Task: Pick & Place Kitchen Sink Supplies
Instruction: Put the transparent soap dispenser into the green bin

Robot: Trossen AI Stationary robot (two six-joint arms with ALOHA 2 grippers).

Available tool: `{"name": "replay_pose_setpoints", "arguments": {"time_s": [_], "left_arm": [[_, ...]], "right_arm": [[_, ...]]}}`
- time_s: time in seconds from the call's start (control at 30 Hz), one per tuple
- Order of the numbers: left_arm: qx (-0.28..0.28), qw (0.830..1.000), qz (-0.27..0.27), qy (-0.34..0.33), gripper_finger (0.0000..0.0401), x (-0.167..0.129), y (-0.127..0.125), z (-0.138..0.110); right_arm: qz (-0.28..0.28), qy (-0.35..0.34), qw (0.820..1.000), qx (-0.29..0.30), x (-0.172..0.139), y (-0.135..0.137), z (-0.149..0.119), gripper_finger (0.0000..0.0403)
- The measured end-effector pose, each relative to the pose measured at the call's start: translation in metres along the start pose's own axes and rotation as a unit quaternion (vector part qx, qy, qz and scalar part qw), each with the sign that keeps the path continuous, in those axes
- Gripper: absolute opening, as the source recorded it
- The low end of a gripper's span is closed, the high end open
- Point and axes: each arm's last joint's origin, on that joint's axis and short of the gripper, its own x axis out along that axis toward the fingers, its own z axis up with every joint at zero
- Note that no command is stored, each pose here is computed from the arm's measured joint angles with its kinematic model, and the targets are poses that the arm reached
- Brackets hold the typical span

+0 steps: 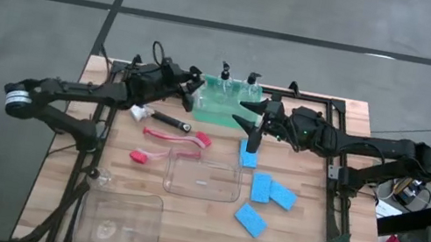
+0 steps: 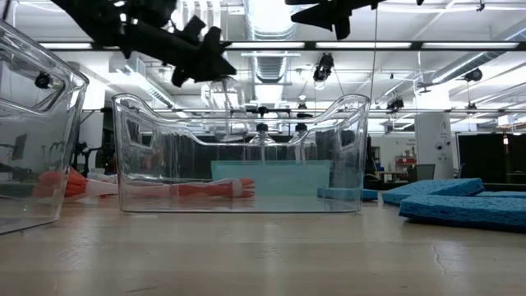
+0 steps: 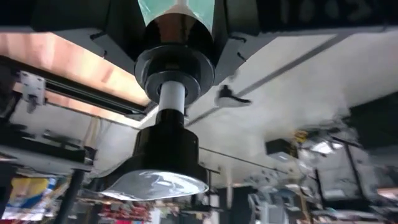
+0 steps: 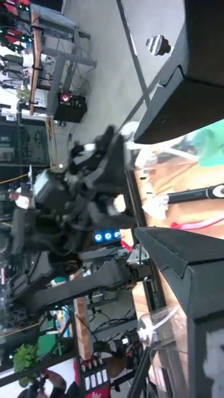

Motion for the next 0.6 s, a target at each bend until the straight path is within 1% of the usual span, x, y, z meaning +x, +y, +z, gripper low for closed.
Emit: {"name": "replay_pose_setpoints", "arguments": {"time_s": [0.1,0.17,0.27,0.33,0.5,0.6], "left_arm": [[-0.002,1.0,-0.021,0.013,0.0143,0.017,-0.005,-0.001],[-0.001,0.999,-0.029,0.021,0.0136,0.029,-0.009,-0.002],[-0.002,0.999,-0.031,0.029,0.0124,0.044,-0.012,-0.004],[-0.006,0.999,-0.034,0.033,0.0124,0.054,-0.013,-0.004],[-0.009,0.998,-0.047,0.042,0.0146,0.079,-0.02,-0.007],[-0.008,0.997,-0.055,0.049,0.0145,0.093,-0.023,-0.01]], "right_arm": [[-0.004,0.001,1.0,0.0,-0.004,-0.001,0.003,0.0224],[-0.014,0.002,1.0,-0.001,-0.008,-0.002,0.005,0.0224],[-0.027,0.008,1.0,-0.002,-0.015,-0.004,0.007,0.0224],[-0.035,0.014,0.999,-0.004,-0.02,-0.006,0.009,0.0224],[-0.038,0.017,0.999,-0.007,-0.031,-0.008,0.014,0.0224],[-0.039,0.021,0.999,-0.008,-0.035,-0.008,0.014,0.0224]]}}
